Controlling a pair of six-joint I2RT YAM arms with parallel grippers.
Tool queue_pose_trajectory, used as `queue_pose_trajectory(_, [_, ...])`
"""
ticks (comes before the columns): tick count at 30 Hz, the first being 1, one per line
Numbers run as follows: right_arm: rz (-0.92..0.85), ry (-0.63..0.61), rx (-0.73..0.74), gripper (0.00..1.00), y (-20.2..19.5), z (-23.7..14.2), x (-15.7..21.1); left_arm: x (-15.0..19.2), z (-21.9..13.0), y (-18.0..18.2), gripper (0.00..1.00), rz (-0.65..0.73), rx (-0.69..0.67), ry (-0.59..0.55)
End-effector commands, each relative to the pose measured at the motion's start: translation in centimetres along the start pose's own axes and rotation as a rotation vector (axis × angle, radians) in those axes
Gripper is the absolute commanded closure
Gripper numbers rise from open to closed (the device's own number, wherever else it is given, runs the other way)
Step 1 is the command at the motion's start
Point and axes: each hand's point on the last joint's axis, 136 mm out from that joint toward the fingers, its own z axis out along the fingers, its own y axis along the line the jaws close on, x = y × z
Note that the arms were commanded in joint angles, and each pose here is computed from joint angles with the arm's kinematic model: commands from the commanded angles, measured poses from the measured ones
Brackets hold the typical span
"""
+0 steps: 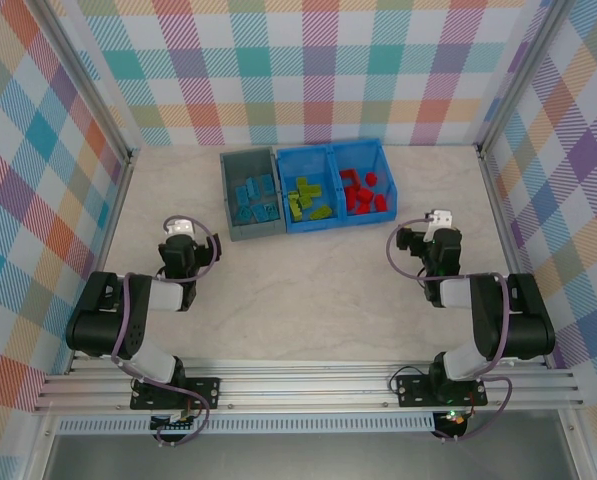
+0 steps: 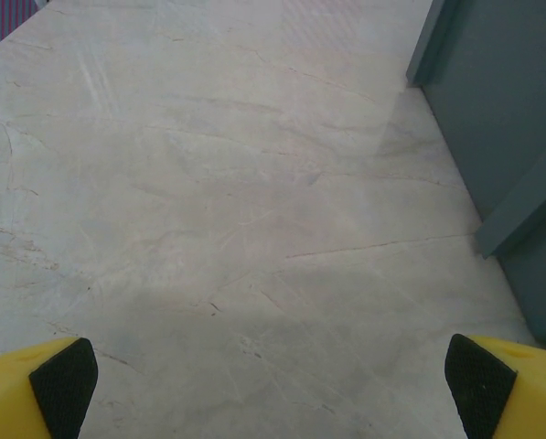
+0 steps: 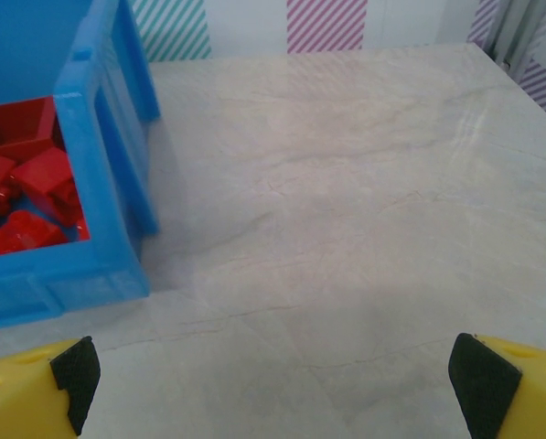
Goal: Sort the legos into containers by color
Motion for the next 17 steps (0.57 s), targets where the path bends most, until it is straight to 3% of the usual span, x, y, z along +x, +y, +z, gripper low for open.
queue_pose_trajectory(1, [0.016, 0.01, -0.007, 0.0, 0.12, 0.15, 0.14, -1.33, 0.15, -0.34, 0.0, 0.007, 0.02, -0.042])
queue_pose_trajectory(17, [0.006, 0.02, -0.05, 0.0, 0.76, 0.24, 0.21, -1.28, 0.17, -0.35, 0.0, 0.009, 0.02, -0.039])
